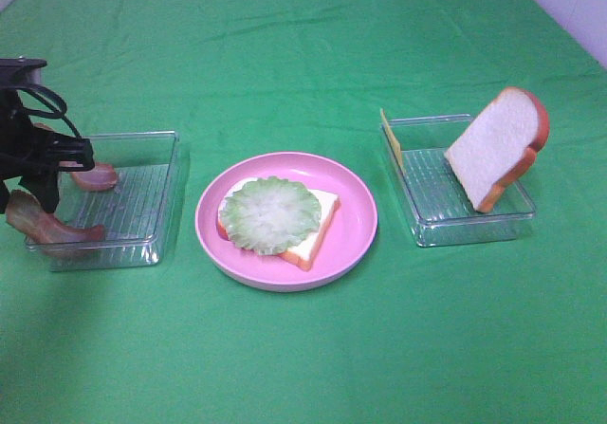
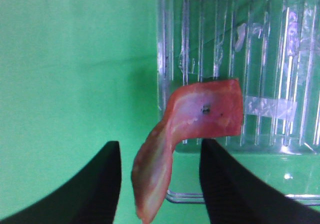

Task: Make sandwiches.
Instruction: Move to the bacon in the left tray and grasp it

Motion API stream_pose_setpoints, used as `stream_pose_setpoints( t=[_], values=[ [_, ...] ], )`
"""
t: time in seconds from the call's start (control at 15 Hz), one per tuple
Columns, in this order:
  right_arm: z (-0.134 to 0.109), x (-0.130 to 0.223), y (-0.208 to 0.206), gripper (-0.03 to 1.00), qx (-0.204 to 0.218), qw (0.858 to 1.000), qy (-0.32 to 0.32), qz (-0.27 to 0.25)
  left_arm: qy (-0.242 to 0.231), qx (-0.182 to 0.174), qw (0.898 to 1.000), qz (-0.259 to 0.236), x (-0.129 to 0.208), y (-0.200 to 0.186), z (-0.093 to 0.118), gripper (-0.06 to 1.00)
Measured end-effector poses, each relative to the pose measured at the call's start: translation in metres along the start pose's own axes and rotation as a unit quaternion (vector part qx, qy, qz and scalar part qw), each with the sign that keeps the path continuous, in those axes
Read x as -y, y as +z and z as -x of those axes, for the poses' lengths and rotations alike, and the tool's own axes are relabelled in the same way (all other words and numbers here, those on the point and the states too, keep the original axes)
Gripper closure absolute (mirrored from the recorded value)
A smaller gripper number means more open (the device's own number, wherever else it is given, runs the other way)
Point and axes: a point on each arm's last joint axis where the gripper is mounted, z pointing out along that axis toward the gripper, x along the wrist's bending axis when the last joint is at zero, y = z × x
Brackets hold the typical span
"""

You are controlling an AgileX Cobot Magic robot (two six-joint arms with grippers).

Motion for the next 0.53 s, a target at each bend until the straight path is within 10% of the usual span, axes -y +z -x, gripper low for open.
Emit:
stream_pose_setpoints(
  t=[0.53],
  values=[
    [0.0,0.0,0.0,0.29,0.0,1.0,0.0,0.0,0.0,0.001,1.0,0.003,-0.0006,0.0,0.0002,0.89]
  ],
)
